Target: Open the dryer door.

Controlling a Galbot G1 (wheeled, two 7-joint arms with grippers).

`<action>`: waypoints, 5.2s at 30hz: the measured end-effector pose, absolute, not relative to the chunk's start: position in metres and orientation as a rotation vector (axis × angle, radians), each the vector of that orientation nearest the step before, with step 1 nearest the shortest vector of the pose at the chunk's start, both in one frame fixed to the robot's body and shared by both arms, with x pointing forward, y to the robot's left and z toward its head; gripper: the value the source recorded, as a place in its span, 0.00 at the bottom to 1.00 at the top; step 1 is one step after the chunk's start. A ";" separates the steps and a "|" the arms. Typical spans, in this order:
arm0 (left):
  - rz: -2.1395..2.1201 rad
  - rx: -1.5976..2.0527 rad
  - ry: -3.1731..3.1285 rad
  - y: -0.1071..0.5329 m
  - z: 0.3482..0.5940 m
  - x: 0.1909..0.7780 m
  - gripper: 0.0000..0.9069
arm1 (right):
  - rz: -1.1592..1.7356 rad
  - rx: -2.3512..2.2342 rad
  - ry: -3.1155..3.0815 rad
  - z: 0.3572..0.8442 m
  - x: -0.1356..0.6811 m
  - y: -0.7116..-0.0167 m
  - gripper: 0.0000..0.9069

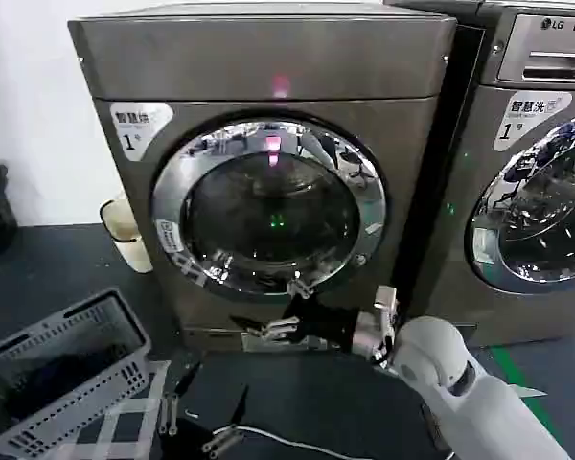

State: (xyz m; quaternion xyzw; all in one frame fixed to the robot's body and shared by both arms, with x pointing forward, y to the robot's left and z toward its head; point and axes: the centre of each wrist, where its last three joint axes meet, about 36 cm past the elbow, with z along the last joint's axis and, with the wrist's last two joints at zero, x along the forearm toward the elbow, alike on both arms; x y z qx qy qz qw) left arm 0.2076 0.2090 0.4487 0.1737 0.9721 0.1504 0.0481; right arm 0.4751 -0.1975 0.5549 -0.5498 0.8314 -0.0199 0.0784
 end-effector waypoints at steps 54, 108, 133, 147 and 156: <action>0.630 0.071 2.927 0.219 0.509 0.180 1.00 | -0.079 -1.595 2.598 0.496 0.632 -0.065 1.00; 0.701 0.014 2.929 0.217 0.508 0.172 1.00 | -0.145 -1.796 2.500 0.510 0.662 0.016 1.00; 0.713 -0.097 3.008 0.248 0.514 0.179 1.00 | -0.170 -2.127 2.173 0.510 0.635 -0.009 1.00; 0.647 -0.281 3.045 0.315 0.522 0.196 1.00 | -0.167 -2.232 1.966 0.519 0.591 -0.043 1.00; 0.630 -0.228 3.023 0.329 0.519 0.213 1.00 | -0.186 -2.330 1.756 0.518 0.578 -0.081 1.00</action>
